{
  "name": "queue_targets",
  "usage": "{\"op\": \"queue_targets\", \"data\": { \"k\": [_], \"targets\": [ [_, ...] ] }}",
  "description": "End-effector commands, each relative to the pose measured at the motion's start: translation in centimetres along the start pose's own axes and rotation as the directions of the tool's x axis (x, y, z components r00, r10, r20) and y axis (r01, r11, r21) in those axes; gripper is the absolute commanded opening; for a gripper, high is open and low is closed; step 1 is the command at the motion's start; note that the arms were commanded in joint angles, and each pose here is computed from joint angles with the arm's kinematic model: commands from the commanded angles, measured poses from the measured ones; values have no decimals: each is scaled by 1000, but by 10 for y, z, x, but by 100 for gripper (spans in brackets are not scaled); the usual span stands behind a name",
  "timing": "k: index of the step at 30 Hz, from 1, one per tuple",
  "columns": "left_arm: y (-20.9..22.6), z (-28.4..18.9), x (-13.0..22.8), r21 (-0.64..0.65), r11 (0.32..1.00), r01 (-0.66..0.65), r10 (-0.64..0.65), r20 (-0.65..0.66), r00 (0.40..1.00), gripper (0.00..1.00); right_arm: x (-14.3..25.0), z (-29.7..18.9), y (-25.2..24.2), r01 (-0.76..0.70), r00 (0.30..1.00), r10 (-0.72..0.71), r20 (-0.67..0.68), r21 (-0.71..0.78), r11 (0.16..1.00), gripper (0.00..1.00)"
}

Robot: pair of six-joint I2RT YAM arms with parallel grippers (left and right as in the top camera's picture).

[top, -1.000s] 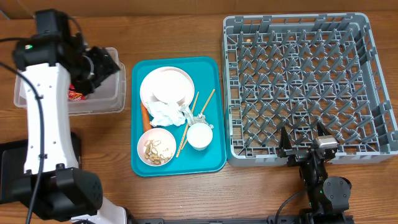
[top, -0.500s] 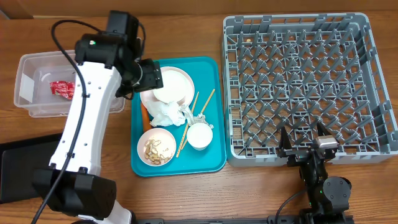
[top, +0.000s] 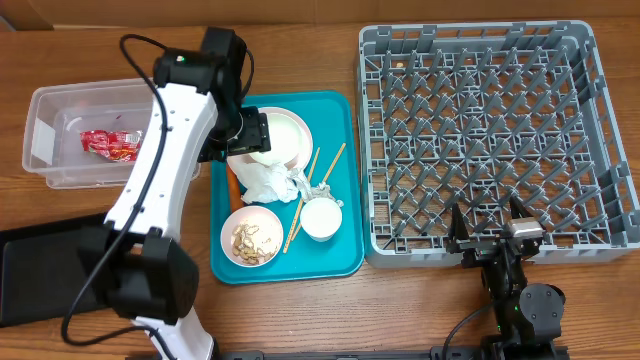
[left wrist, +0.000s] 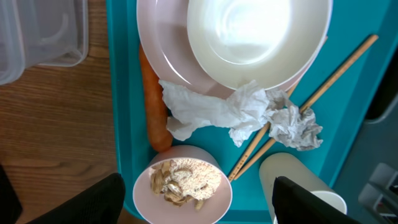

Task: Sort waste into correct bins and load items into the dishwasher
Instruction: 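Move the left gripper back over the crumpled tissue on the tray, then lower the left gripper and grasp the white tissue under the plate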

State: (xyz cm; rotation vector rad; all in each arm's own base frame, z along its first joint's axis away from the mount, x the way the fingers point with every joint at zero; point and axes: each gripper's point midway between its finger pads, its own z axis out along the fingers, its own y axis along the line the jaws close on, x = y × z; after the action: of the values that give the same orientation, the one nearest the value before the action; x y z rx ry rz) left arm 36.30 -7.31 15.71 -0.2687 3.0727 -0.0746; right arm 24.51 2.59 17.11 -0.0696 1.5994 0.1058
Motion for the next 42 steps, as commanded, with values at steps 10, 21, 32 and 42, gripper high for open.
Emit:
{"op": "queue_targets", "data": {
  "k": [10, 21, 32, 42],
  "targets": [
    [1, 71, 3, -82, 997, -5, -9, -176, 984, 79, 2, 0, -1, 4, 1000, -4, 5, 1, 1000, 100],
    [2, 110, 3, -110, 994, -9, -18, -247, 969, 80, 2, 0, -1, 4, 1000, -4, 5, 1, 1000, 100],
    [6, 107, 9, -117, 993, -23, -10, -270, 963, 71, 2, 0, -1, 4, 1000, -4, 5, 2, 1000, 100],
    [0, 65, 6, -77, 996, -45, 30, -176, 984, 70, 2, 0, -1, 4, 1000, -4, 5, 1, 1000, 100]
  ]
}}
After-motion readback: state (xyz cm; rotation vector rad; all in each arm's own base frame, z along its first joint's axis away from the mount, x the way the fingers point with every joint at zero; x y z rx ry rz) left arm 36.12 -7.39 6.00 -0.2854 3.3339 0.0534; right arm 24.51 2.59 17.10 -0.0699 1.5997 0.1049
